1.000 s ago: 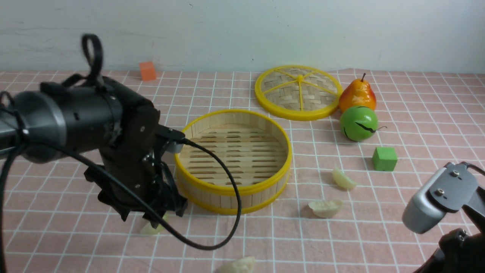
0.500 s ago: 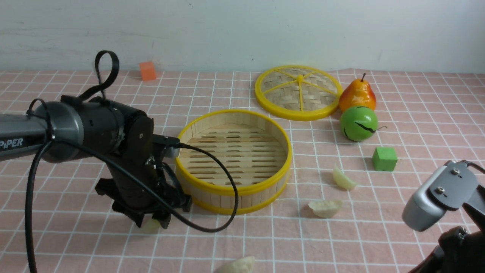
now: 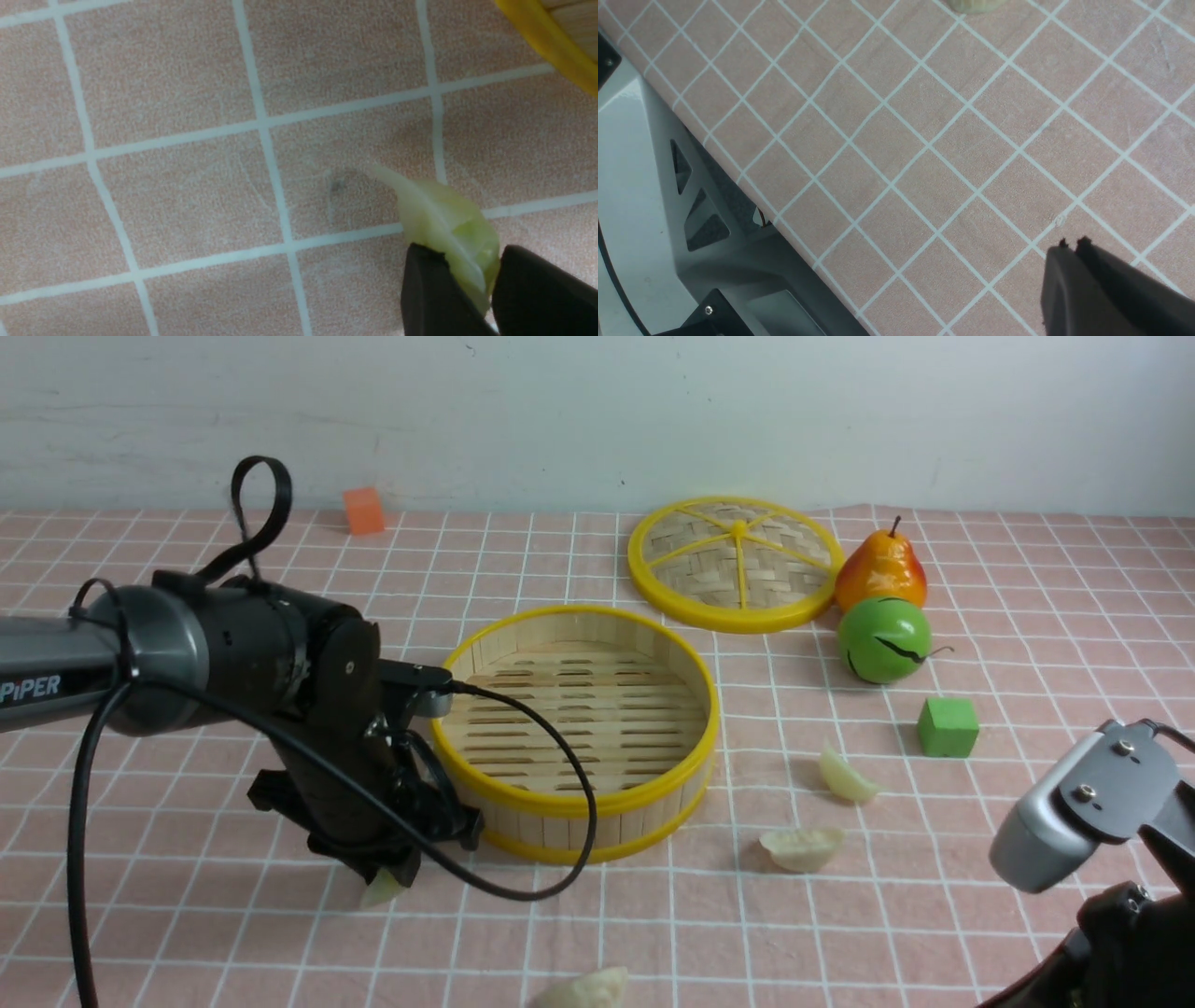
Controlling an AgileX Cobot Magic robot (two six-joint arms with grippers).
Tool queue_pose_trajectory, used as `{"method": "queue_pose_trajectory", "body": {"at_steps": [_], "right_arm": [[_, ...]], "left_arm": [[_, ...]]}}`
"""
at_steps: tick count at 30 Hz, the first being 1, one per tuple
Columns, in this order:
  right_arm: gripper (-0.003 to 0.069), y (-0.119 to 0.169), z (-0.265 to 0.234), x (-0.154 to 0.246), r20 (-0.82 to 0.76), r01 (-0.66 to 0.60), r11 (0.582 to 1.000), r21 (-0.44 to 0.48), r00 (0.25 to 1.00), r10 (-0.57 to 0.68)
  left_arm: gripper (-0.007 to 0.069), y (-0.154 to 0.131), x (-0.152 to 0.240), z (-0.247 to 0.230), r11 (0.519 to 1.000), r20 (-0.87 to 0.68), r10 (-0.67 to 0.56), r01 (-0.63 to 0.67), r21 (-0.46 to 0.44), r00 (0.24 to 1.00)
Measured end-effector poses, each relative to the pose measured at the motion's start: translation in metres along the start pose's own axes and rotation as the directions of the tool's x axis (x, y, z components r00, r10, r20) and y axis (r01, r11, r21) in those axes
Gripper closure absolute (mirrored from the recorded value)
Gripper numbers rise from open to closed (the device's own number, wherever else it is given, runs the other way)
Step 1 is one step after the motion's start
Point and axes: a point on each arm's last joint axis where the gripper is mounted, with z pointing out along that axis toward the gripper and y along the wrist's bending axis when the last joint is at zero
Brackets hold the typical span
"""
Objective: Put the dumplings into the steamer on the table with the pink tablecloth.
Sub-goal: 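Reach for and grasp a dumpling on the table with the left gripper, then place the dumpling into the bamboo steamer basket with the left gripper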
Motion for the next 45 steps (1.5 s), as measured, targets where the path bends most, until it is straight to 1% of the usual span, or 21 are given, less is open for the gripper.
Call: {"method": "queue_pose_trajectory", "body": {"at_steps": [7, 9, 12, 14, 16, 18, 20, 21, 24, 25, 26, 31, 35, 37, 39, 40, 41, 42, 43, 44, 45], "right_arm": [[0.0628, 0.000, 0.000, 0.001, -0.008, 0.001, 1.000, -0.003, 1.000, -0.001], [0.0627, 0.000, 0.000, 0.001, -0.008, 0.002, 1.000, -0.003, 1.000, -0.002], [0.0627, 0.000, 0.000, 0.001, -0.008, 0.017, 1.000, -0.004, 1.000, -0.017], [0.0627, 0.000, 0.000, 0.001, -0.008, 0.025, 1.000, -0.004, 1.000, -0.026], [0.0627, 0.000, 0.000, 0.001, -0.008, 0.029, 1.000, -0.004, 1.000, -0.029], [0.0627, 0.000, 0.000, 0.001, -0.008, 0.030, 1.000, -0.004, 1.000, -0.031], [0.0627, 0.000, 0.000, 0.001, -0.008, 0.031, 0.999, -0.004, 0.999, -0.031], [0.0627, 0.001, 0.000, 0.001, -0.011, 0.031, 1.000, -0.006, 0.999, -0.031], [0.0627, 0.003, 0.000, 0.004, -0.038, 0.023, 0.999, -0.030, 0.999, -0.024], [0.0627, 0.003, 0.000, 0.004, -0.038, 0.023, 0.999, -0.030, 0.999, -0.024], [0.0627, 0.005, 0.000, 0.006, -0.069, 0.015, 0.998, -0.056, 0.997, -0.019], [0.0627, 0.013, -0.004, 0.016, -0.161, -0.005, 0.991, -0.131, 0.987, -0.017], [0.0627, 0.019, -0.014, 0.022, -0.156, 0.017, 0.989, -0.147, 0.987, -0.040], [0.0627, 0.022, -0.020, 0.025, -0.133, 0.032, 0.989, -0.147, 0.990, -0.052], [0.0627, 0.026, -0.027, 0.028, -0.098, 0.054, 0.988, -0.143, 0.993, -0.068], [0.0627, 0.026, -0.028, 0.029, -0.095, 0.056, 0.988, -0.143, 0.993, -0.070], [0.0627, 0.028, -0.033, 0.031, -0.072, 0.071, 0.988, -0.138, 0.994, -0.082], [0.0627, 0.029, -0.036, 0.032, -0.059, 0.080, 0.988, -0.134, 0.994, -0.089], [0.0627, 0.030, -0.036, 0.033, -0.054, 0.083, 0.988, -0.132, 0.994, -0.091], [0.0627, 0.031, -0.039, 0.035, -0.043, 0.093, 0.988, -0.126, 0.994, -0.099], [0.0627, 0.031, -0.040, 0.035, -0.039, 0.097, 0.988, -0.124, 0.994, -0.103]], "left_arm": [[0.0457, 0.000, -0.004, -0.007, 1.000, -0.010, -0.004, 0.004, -0.002, 1.000], [0.0458, -0.001, -0.007, -0.017, 1.000, -0.001, -0.004, 0.004, -0.001, 1.000], [0.0457, -0.005, -0.022, -0.058, 0.999, 0.073, -0.018, 0.016, 0.028, 0.997], [0.0457, -0.015, -0.029, -0.089, 0.999, 0.136, -0.006, -0.001, 0.053, 0.991], [0.0457, -0.028, -0.033, -0.105, 0.997, 0.172, 0.023, -0.035, 0.069, 0.985], [0.0457, -0.055, -0.039, -0.122, 0.990, 0.219, 0.073, -0.097, 0.100, 0.973], [0.0457, -0.066, -0.043, -0.124, 0.986, 0.230, 0.089, -0.117, 0.114, 0.969], [0.0457, -0.085, -0.051, -0.128, 0.980, 0.251, 0.102, -0.140, 0.142, 0.963], [0.0457, -0.105, -0.072, -0.111, 0.977, 0.240, 0.082, -0.126, 0.173, 0.967], [0.0457, -0.105, -0.073, -0.113, 0.977, 0.247, 0.079, -0.124, 0.176, 0.966], [0.0461, -0.110, -0.088, -0.097, 0.979, 0.229, 0.064, -0.105, 0.175, 0.971], [0.0462, -0.111, -0.117, -0.049, 0.986, 0.185, 0.041, -0.069, 0.149, 0.982], [0.0460, -0.115, -0.130, -0.016, 0.990, 0.159, 0.050, -0.070, 0.121, 0.986], [0.0441, -0.115, -0.131, -0.004, 0.991, 0.139, 0.055, -0.071, 0.111, 0.989], [0.0379, -0.116, -0.131, 0.002, 0.992, 0.132, 0.059, -0.073, 0.104, 0.990], [0.0372, -0.116, -0.131, 0.002, 0.992, 0.132, 0.060, -0.074, 0.103, 0.989], [0.0310, -0.115, -0.130, 0.001, 0.993, 0.125, 0.064, -0.076, 0.092, 0.990], [0.0272, -0.114, -0.130, 0.000, 0.993, 0.121, 0.067, -0.078, 0.085, 0.990], [0.0264, -0.114, -0.130, -0.001, 0.993, 0.121, 0.068, -0.079, 0.084, 0.990], [0.0215, -0.113, -0.129, -0.007, 0.994, 0.116, 0.072, -0.081, 0.075, 0.991], [0.0203, -0.112, -0.129, -0.010, 0.994, 0.116, 0.073, -0.082, 0.073, 0.991]]}}
